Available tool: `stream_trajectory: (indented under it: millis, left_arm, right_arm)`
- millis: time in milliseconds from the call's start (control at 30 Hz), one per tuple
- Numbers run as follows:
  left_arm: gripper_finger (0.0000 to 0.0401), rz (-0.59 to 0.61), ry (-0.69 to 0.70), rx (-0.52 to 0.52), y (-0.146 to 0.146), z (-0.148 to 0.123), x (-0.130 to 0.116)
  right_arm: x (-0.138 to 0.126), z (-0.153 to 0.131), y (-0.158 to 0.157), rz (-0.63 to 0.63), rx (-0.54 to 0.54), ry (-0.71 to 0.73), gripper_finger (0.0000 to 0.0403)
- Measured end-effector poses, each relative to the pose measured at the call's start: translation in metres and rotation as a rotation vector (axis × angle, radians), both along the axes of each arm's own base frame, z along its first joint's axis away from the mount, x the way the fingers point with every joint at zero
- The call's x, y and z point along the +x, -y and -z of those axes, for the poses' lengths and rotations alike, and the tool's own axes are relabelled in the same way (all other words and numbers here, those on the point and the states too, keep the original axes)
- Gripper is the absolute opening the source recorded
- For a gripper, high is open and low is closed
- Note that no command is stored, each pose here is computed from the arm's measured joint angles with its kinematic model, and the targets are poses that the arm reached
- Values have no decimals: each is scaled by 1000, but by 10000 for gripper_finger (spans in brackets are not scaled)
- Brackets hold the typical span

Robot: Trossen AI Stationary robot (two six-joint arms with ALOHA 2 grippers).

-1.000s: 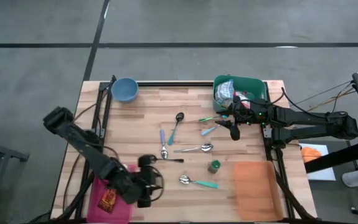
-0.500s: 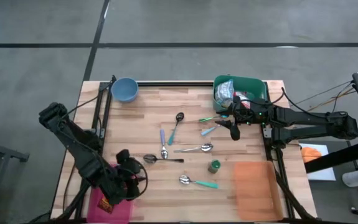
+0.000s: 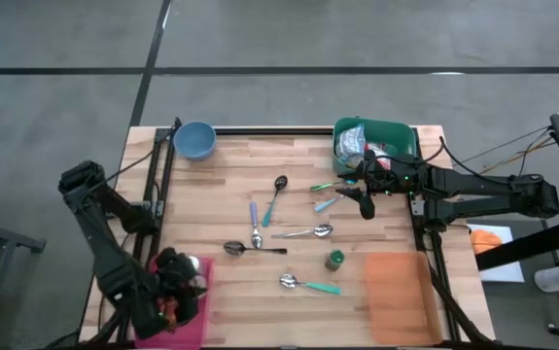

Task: Pick & Place Food Item
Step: Put the brown seasoning bottle into the pink bin

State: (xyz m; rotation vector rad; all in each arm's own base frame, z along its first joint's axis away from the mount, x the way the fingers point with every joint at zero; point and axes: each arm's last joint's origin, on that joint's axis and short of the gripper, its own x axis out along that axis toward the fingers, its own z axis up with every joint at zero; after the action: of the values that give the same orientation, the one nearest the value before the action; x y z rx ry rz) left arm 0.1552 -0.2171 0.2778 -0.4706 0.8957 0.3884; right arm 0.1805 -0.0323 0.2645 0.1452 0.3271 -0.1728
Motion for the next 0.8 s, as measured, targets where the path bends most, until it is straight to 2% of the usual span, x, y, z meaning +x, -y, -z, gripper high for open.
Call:
stream_trajectory:
  millis: [167, 400, 800]
  left_arm:
    - [178, 7, 7, -46, 12, 1, -19]
    - [178, -4, 13, -52, 31, 20, -41]
    - [178, 14, 34, -37, 67, 52, -41]
  right_arm:
    - [0, 0, 0, 0, 0, 0, 214]
    - [0, 0, 0, 0, 0, 0, 214]
    - [0, 0, 0, 0, 0, 0, 214]
